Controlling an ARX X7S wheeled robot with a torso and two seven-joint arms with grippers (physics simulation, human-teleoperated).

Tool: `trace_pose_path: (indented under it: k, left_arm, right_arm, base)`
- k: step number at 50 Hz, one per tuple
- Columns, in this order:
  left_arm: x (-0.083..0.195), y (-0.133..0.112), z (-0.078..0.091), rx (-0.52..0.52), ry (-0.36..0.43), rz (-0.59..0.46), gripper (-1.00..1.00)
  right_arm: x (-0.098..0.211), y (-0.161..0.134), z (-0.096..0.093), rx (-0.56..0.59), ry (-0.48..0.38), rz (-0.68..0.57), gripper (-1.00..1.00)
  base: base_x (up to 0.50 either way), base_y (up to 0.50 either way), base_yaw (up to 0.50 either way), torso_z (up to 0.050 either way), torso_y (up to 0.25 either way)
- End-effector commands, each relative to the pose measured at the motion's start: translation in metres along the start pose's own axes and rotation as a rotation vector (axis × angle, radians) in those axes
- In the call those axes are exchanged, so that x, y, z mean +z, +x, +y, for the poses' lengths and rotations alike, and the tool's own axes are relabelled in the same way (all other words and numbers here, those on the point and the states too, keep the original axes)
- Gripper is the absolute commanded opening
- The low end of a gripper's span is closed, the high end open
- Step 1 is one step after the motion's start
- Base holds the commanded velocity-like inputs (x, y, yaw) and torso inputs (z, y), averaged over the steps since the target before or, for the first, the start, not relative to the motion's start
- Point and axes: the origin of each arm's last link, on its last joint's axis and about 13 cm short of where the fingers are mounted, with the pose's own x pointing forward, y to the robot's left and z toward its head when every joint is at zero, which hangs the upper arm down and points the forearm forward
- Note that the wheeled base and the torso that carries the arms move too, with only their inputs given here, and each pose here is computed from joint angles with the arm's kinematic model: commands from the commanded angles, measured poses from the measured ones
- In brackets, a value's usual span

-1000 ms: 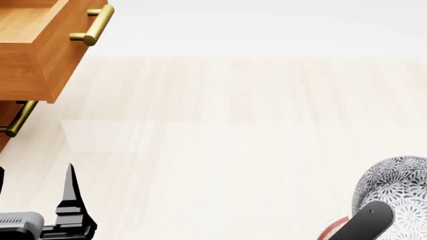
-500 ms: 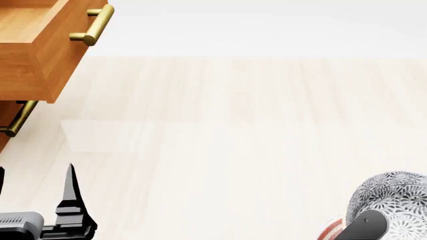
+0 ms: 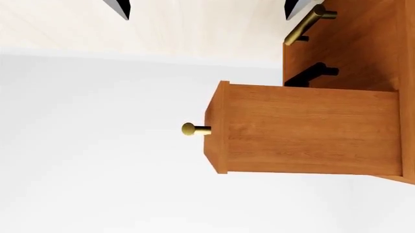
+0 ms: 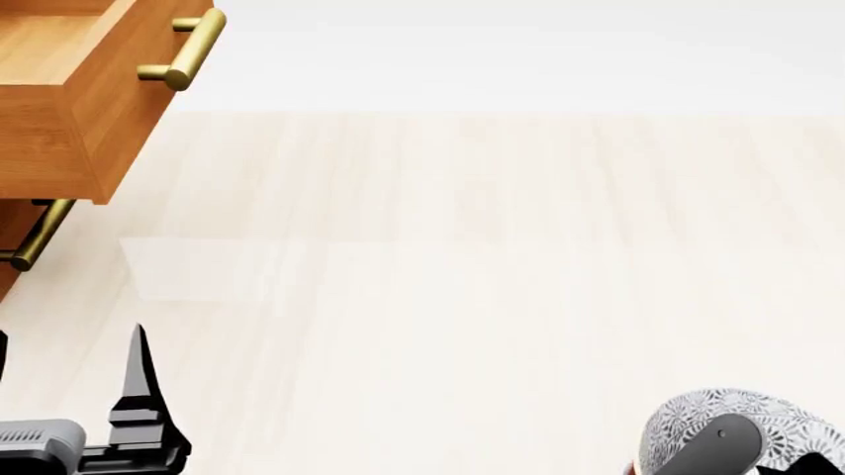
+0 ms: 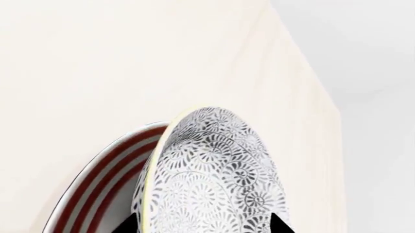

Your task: Put the bowl on the plate.

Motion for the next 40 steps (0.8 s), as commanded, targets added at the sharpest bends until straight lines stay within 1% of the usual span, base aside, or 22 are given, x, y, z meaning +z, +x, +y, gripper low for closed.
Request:
trace_pose_path:
  k: [1,6,9,14,22,25,26,29,31,36,40]
  left_arm:
    - [-0.001,0.001,0.001,-0.014,-0.021,0.012,1.00]
    - [0.000,0.001,0.001,-0.014,-0.022,0.014,1.00]
    - [0.000,0.001,0.002,-0.014,-0.022,0.012,1.00]
    - [0.001,0.001,0.001,-0.015,-0.022,0.011,1.00]
    - [0.002,0.000,0.001,-0.020,-0.021,0.008,1.00]
    - [0.003,0.000,0.001,-0.018,-0.021,0.008,1.00]
    - [0.003,0.000,0.001,-0.018,-0.020,0.007,1.00]
    - [0.002,0.000,0.001,-0.017,-0.019,0.007,1.00]
    - [0.003,0.000,0.001,-0.018,-0.020,0.005,1.00]
    - [0.003,0.000,0.000,-0.022,-0.021,0.004,1.00]
    - [0.004,-0.001,0.001,-0.022,-0.021,0.002,1.00]
  right_arm:
    - [0.004,0.003,-0.005,-0.023,0.008,-0.013,1.00]
    - [0.004,0.003,-0.002,-0.015,0.008,-0.020,1.00]
    - [0.005,0.002,0.000,0.037,0.029,-0.059,1.00]
    - [0.008,-0.002,0.001,0.034,0.010,-0.074,1.00]
    - [0.005,0.000,0.002,0.036,0.018,-0.065,1.00]
    - [0.006,-0.001,0.002,0.030,0.010,-0.066,1.00]
    - [0.010,-0.004,-0.001,-0.007,0.002,-0.109,1.00]
    - [0.018,-0.016,-0.005,0.005,0.039,-0.191,1.00]
    - [0.019,-0.020,-0.006,-0.033,0.011,-0.187,1.00]
    - [0.022,-0.028,-0.008,-0.048,0.037,-0.232,1.00]
    - [0.025,-0.035,-0.011,-0.078,0.034,-0.251,1.00]
  base:
    - [0.00,0.00,0.00,0.000,0.000]
    - [0.00,0.00,0.00,0.000,0.000]
    - [0.00,0.00,0.00,0.000,0.000]
    - [0.00,0.00,0.00,0.000,0.000]
    - [0.00,0.00,0.00,0.000,0.000]
    - [0.00,0.00,0.00,0.000,0.000]
    - [0.00,0.00,0.00,0.000,0.000]
    - [0.00,0.00,0.00,0.000,0.000]
    - [0.00,0.00,0.00,0.000,0.000]
    - [0.00,0.00,0.00,0.000,0.000]
    - [0.00,0.00,0.00,0.000,0.000]
